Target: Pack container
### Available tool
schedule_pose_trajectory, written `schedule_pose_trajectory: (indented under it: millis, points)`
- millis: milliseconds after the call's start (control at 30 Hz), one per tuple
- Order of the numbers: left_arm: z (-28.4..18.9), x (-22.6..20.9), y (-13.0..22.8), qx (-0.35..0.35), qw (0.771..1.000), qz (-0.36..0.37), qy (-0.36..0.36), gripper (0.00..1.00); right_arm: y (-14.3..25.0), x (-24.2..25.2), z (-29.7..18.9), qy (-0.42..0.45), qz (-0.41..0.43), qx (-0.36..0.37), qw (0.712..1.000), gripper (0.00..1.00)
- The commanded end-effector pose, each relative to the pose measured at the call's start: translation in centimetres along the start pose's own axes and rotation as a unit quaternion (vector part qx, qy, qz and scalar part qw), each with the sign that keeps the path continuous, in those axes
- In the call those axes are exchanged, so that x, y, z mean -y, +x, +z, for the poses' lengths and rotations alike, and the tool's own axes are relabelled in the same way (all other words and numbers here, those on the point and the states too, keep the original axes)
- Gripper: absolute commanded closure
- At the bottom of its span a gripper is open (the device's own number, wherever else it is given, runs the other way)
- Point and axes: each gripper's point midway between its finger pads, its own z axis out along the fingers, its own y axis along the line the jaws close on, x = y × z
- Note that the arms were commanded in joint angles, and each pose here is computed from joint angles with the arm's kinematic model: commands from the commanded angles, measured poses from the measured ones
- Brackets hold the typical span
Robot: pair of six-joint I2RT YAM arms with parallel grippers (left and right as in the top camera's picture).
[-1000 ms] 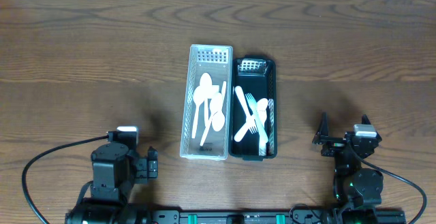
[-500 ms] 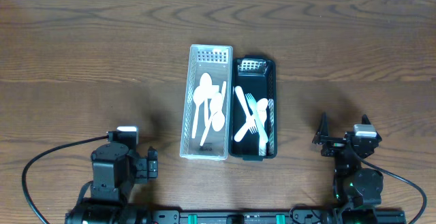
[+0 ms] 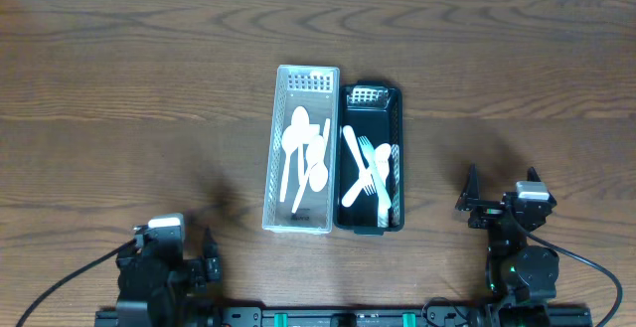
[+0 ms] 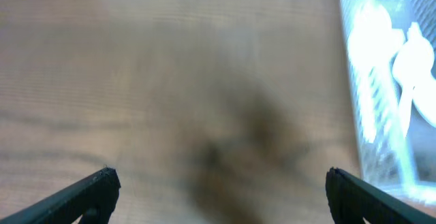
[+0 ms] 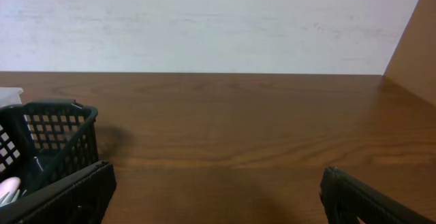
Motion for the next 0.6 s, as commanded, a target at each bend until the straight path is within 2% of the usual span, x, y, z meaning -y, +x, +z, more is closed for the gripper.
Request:
schedule_pose_trajectory:
  millis: [0, 233, 433, 567]
  points:
    - [0.2, -0.1, -1.8, 0.053, 0.999, -0.001, -0.006, 0.02, 0.0, -0.1, 0.0, -0.003, -0.009, 0.001, 1.0, 0.01]
    - [3.2, 0.5, -7.1, 0.208, 0.978, -0.025, 0.0, 0.02, 0.0, -0.1, 0.0, -0.003, -0.009, 0.001, 1.0, 0.01]
    - [4.9, 0.9, -8.7, 0.296, 0.954, -0.04, 0.002, 0.02, 0.0, -0.1, 0.0, -0.003, -0.009, 0.001, 1.0, 0.01]
    - [6.2, 1.8, -8.1, 0.32, 0.946, -0.037, 0.024, 0.02, 0.0, -0.1, 0.0, -0.003, -0.009, 0.001, 1.0, 0.01]
